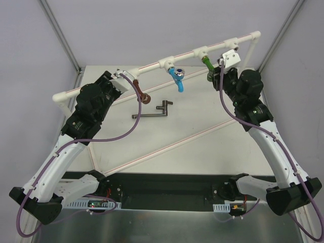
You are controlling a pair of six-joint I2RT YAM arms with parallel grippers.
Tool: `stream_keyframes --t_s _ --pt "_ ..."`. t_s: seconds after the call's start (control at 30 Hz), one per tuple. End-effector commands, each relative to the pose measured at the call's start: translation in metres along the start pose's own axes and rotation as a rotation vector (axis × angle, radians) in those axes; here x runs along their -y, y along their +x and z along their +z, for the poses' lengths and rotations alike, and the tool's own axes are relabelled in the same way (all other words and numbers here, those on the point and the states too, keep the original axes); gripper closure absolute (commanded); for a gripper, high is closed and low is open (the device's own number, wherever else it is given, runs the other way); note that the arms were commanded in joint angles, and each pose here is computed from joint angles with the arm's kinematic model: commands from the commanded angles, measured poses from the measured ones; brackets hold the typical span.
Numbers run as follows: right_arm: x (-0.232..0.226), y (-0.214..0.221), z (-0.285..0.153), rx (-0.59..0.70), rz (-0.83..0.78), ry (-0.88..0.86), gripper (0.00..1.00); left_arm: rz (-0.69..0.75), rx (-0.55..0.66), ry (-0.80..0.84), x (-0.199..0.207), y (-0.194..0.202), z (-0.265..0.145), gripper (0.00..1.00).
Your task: Install the water faucets
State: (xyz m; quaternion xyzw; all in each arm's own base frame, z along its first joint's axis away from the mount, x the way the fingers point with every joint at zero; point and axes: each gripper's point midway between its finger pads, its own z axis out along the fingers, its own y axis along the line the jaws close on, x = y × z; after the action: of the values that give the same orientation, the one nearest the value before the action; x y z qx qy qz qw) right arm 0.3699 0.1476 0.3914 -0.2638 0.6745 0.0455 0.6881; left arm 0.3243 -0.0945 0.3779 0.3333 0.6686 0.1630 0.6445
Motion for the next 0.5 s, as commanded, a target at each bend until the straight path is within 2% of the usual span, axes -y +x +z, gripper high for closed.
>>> stream_keyframes --t_s 0.0,0.03,0.27,0.47 --pt "-0.008 -0.016 0.016 0.108 0.342 -0.007 0.98 -0.092 -0.139 0.143 0.049 0.04 0.0 1.0" --pt "-0.007 -0.019 0.016 0.125 0.471 0.002 0.98 -0.093 -0.137 0.141 0.048 0.04 -0.001 1.0" --pt "0.003 -0.007 0.022 0.174 0.934 0.006 0.98 -0.094 -0.132 0.14 0.047 0.038 -0.001 1.0" --pt "0.01 0.001 0.027 0.221 1.192 -0.027 0.98 -0.096 -0.133 0.138 0.047 0.039 -0.002 1.0"
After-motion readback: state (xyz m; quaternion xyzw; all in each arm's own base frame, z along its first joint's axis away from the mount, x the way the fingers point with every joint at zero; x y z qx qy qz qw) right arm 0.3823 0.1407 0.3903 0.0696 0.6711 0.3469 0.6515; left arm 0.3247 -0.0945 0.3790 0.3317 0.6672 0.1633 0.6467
